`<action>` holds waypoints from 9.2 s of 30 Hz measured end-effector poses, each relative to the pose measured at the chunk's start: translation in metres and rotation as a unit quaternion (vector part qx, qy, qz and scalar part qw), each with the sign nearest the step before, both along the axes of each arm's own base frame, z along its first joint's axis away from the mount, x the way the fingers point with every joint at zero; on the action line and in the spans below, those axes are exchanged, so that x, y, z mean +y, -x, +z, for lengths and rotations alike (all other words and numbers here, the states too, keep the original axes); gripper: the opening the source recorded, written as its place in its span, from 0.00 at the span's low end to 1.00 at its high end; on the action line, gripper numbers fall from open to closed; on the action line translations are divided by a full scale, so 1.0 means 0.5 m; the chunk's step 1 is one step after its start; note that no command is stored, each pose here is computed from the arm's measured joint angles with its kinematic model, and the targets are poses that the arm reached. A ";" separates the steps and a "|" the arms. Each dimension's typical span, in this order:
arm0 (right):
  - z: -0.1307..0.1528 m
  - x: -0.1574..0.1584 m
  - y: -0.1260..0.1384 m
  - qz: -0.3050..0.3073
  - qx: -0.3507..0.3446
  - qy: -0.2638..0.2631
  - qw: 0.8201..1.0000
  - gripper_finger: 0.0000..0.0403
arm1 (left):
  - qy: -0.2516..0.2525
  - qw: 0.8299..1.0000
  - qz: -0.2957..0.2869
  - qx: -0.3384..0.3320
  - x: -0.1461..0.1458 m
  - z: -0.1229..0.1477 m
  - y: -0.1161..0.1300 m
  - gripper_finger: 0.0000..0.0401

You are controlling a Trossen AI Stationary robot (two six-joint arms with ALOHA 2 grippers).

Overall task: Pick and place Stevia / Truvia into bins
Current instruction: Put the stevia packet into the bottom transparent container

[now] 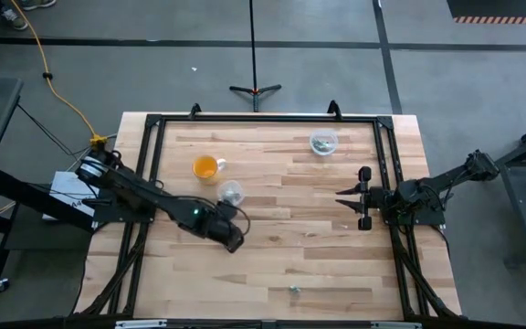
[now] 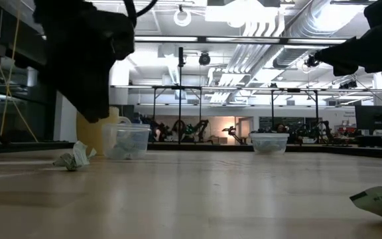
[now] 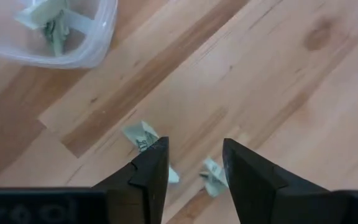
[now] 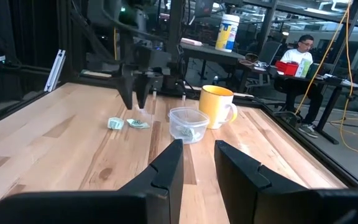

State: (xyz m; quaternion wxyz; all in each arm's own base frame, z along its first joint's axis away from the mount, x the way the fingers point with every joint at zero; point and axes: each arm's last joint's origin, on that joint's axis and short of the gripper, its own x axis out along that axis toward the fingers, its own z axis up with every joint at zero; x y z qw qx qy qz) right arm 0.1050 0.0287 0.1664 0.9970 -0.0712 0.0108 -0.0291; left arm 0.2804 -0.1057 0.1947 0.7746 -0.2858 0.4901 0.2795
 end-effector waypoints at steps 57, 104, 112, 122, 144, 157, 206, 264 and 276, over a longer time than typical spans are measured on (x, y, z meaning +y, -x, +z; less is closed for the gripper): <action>-0.001 0.000 0.000 0.000 0.004 0.004 1.000 0.21 | -0.170 0.978 0.001 -0.118 0.076 0.016 0.036 0.06; -0.002 0.000 0.000 -0.002 0.006 0.005 1.000 0.21 | 0.058 0.993 0.026 -0.102 -0.049 -0.056 0.035 0.59; -0.002 0.000 0.000 -0.002 0.006 0.005 1.000 0.21 | 0.087 0.992 0.050 -0.072 -0.055 -0.080 0.032 0.59; -0.003 0.000 0.000 -0.002 0.007 0.005 1.000 0.21 | 0.087 0.994 0.048 -0.045 -0.060 -0.113 0.025 0.59; -0.003 0.000 0.000 -0.001 0.007 0.005 1.000 0.21 | 0.035 0.998 -0.008 -0.054 -0.054 -0.106 0.027 0.13; -0.003 0.000 0.000 -0.002 0.007 0.005 1.000 0.21 | -0.136 0.980 -0.005 -0.148 0.009 0.005 0.048 0.16; -0.004 -0.001 -0.001 -0.007 0.009 0.005 1.000 0.21 | -0.142 0.791 -0.487 -0.341 -0.142 -0.023 -0.223 0.64; -0.006 -0.001 -0.001 -0.009 0.016 0.008 1.000 0.21 | -0.158 0.724 -0.631 -0.229 -0.176 -0.137 -0.330 0.05; -0.007 -0.001 -0.001 -0.009 0.017 0.009 1.000 0.21 | -0.248 0.807 -0.536 0.010 -0.103 -0.013 -0.235 0.05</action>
